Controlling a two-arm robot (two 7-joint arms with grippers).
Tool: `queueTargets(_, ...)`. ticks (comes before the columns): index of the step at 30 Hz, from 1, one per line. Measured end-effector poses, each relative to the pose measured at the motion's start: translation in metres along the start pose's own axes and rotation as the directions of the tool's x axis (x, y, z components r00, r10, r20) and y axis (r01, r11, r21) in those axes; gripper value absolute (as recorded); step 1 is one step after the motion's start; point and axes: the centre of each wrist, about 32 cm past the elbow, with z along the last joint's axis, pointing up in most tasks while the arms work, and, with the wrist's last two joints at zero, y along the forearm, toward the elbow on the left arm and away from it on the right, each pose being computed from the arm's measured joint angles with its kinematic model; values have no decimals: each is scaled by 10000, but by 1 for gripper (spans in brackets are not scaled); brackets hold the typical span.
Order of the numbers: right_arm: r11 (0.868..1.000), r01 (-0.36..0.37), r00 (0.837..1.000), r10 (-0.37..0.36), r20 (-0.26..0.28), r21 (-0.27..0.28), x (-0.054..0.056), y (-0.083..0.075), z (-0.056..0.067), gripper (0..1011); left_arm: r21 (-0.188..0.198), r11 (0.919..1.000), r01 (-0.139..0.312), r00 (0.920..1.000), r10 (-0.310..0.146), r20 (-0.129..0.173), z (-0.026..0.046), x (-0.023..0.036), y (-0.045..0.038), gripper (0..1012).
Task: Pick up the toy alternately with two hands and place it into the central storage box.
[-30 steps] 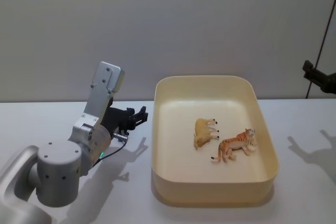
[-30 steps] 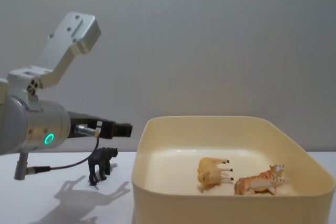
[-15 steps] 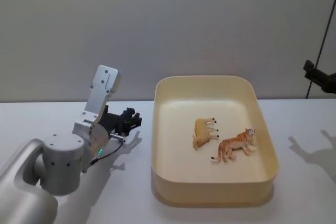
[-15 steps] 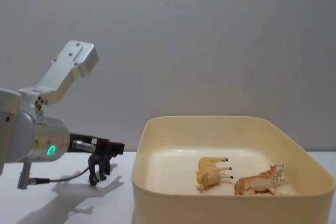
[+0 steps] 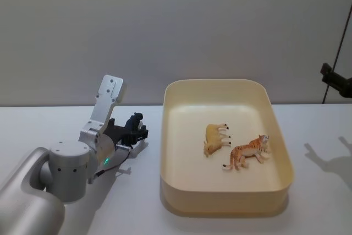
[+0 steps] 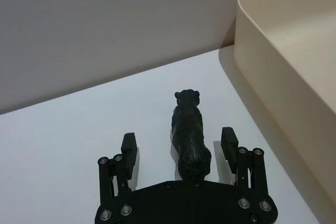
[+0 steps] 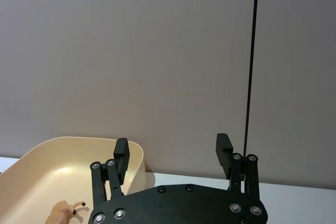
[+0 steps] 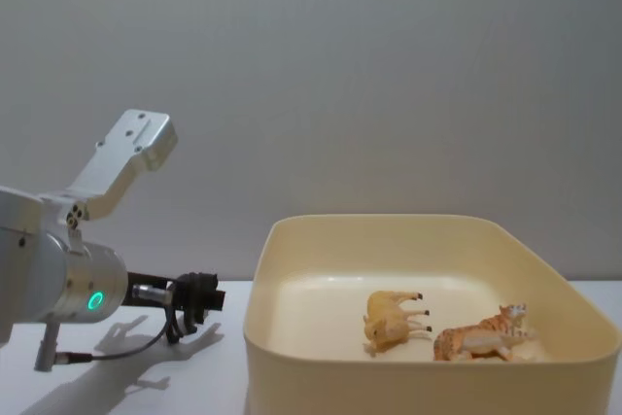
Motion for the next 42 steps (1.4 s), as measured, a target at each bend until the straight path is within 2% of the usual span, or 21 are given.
queueTargets(3,10000,0,10000,0,0,0,0,0,0,1001,36,10000,5,10000,-5,-31,-10,9,-15,963)
queueTargets(8,10000,-1,10000,1,0,-1,0,0,0,1001,98,10000,11,10000,-10,-87,-26,27,-40,834)
queueTargets(15,10000,-1,10000,1,1,-2,0,0,0,1001,157,9999,20,9999,-18,-137,-44,40,-62,598)
queueTargets(17,10000,-2,10000,2,0,-2,0,0,0,1001,166,9999,23,9999,-20,-143,-46,41,-64,559)
queueTargets(18,10000,-1,10000,1,1,-3,0,0,0,1001,172,9998,26,9999,-24,-147,-47,43,-67,499)
queueTargets(21,10000,-2,10000,2,1,-1,0,0,0,1001,169,9999,28,9999,-26,-151,-47,44,-68,441)
queueTargets(22,10000,-2,10000,2,0,-3,0,0,0,1001,164,9999,30,9999,-27,-152,-46,43,-67,368)
queueTargets(25,10000,-1,10000,1,1,-3,0,0,0,1001,130,9999,22,9999,-20,-153,-49,35,-51,317)
queueTargets(29,10000,-2,10000,2,0,-3,0,0,0,1001,89,10000,-33,9999,35,-166,-44,23,-29,296)
queueTargets(33,10000,-2,10000,2,1,-3,0,0,0,1001,-69,9999,-112,9998,111,-148,-8,4,18,294)
queueTargets(37,10000,-3,10000,3,1,-3,0,0,0,1001,-308,9995,-117,9999,116,-44,60,-18,73,294)
queueTargets(42,10000,-3,10000,3,1,-3,0,0,0,1001,-632,9980,-2,9996,20,286,186,-44,154,294)
